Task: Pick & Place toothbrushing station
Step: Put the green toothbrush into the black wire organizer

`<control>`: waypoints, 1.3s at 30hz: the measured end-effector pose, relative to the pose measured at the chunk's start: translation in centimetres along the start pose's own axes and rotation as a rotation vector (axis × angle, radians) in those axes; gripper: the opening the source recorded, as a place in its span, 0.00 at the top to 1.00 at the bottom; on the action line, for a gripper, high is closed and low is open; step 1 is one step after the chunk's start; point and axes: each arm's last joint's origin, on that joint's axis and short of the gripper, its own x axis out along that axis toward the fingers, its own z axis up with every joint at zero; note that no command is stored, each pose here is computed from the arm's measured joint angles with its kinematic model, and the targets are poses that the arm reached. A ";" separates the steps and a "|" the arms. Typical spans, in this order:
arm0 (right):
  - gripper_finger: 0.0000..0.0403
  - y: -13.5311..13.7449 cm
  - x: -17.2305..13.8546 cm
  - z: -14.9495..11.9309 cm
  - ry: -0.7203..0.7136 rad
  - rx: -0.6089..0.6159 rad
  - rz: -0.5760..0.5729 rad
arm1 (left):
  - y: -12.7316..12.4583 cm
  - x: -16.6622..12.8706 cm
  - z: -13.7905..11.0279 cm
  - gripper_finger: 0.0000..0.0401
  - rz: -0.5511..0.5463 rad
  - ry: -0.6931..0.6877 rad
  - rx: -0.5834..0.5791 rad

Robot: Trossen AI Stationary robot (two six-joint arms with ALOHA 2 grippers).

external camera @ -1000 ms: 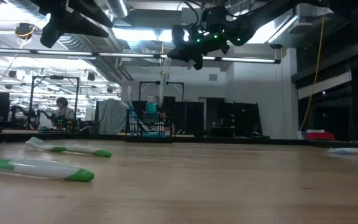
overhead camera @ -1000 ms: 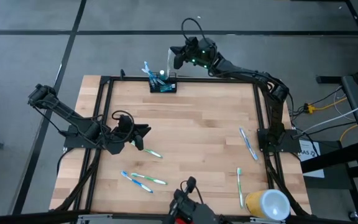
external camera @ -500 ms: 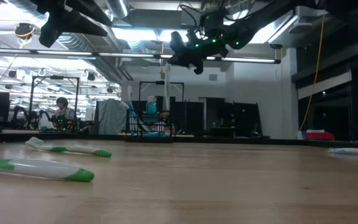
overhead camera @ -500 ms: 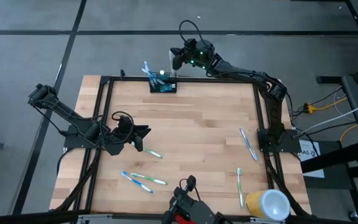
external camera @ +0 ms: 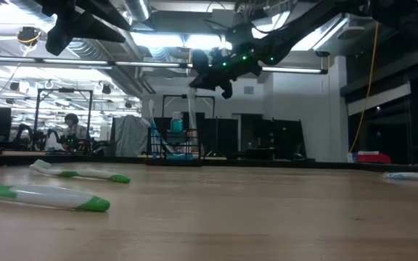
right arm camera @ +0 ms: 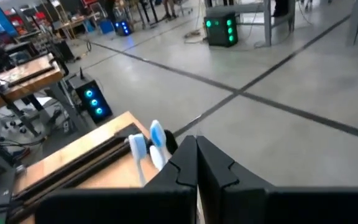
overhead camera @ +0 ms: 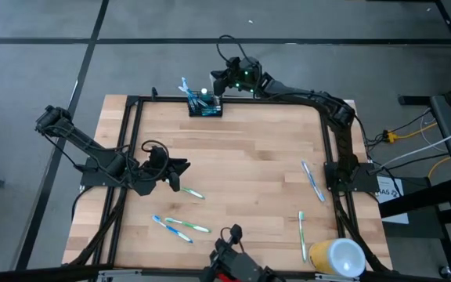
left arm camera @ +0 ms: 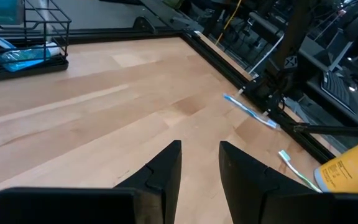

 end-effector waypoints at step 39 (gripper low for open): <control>1.00 -1.4 1.6 -2.5 0.001 0.024 -0.064 | -0.3 -0.6 -0.4 0.75 -0.032 0.019 -0.006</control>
